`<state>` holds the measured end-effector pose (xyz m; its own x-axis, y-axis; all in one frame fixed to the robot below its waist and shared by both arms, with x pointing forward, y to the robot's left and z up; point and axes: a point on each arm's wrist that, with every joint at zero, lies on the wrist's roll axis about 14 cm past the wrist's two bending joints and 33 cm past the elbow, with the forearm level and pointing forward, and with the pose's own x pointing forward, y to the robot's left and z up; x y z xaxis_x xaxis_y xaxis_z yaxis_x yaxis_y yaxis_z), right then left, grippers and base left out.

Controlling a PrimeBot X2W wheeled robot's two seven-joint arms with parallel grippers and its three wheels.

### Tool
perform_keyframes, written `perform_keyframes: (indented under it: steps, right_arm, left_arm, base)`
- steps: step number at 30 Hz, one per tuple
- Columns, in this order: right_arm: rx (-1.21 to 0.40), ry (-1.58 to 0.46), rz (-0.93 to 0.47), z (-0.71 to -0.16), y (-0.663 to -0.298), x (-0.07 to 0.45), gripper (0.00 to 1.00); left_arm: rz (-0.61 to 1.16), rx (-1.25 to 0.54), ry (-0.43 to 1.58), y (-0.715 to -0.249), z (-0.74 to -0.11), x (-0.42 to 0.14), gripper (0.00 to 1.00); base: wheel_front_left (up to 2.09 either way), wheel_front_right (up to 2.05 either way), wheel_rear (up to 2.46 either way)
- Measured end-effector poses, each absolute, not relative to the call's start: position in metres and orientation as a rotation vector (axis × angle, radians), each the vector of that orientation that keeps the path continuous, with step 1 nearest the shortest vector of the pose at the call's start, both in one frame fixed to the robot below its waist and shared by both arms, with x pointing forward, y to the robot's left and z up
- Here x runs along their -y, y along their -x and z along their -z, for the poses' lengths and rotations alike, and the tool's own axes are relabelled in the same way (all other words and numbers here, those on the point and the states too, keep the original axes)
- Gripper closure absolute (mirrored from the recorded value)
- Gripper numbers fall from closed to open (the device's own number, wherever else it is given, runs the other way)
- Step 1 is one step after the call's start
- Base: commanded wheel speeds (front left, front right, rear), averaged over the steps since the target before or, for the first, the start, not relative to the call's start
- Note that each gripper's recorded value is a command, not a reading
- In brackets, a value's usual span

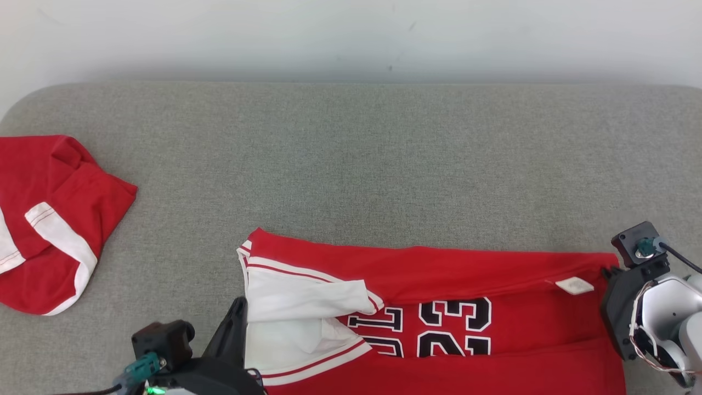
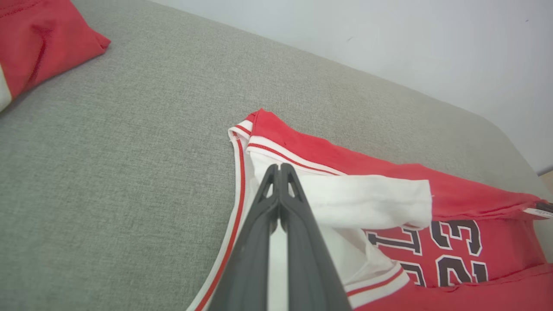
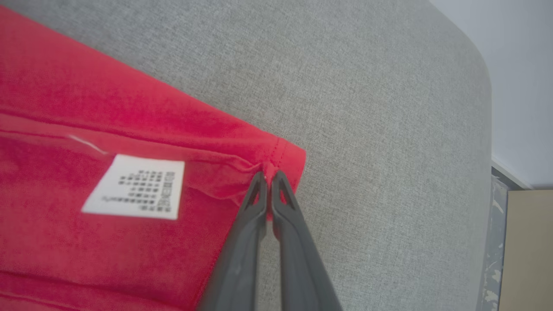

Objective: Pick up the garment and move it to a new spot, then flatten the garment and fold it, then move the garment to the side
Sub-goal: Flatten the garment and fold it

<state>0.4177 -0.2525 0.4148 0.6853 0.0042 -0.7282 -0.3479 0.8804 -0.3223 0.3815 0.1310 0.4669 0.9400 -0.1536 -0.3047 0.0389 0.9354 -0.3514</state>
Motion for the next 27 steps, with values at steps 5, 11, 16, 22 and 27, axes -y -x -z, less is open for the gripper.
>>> perform_keyframes:
  steps: [5, 11, 16, 22, 27]
  right_arm:
    - [-0.823, 0.472, -0.211, -0.415, -0.408, 0.254, 1.00]
    - [-0.839, 0.470, -0.209, -0.415, -0.400, 0.256, 1.00]
    - [-0.851, 0.467, -0.212, -0.413, -0.395, 0.255, 1.00]
    - [-0.847, 0.456, -0.187, -0.415, -0.394, 0.259, 0.00]
    - [-0.841, 0.407, -0.157, -0.417, -0.392, 0.259, 0.00]
  left_arm:
    - [0.079, -0.374, 0.355, -0.369, -0.456, -0.134, 1.00]
    - [0.063, -0.416, 0.366, -0.358, -0.443, -0.135, 1.00]
    - [0.053, -0.472, 0.357, -0.348, -0.429, -0.134, 1.00]
    - [0.038, -0.524, 0.354, -0.335, -0.412, -0.135, 1.00]
    - [0.037, -0.532, 0.324, -0.329, -0.406, -0.137, 0.00]
  base:
    - [0.00, 0.00, 0.00]
    - [0.00, 0.00, 0.00]
    - [0.00, 0.00, 0.00]
    - [0.00, 0.00, 0.00]
    - [0.00, 0.00, 0.00]
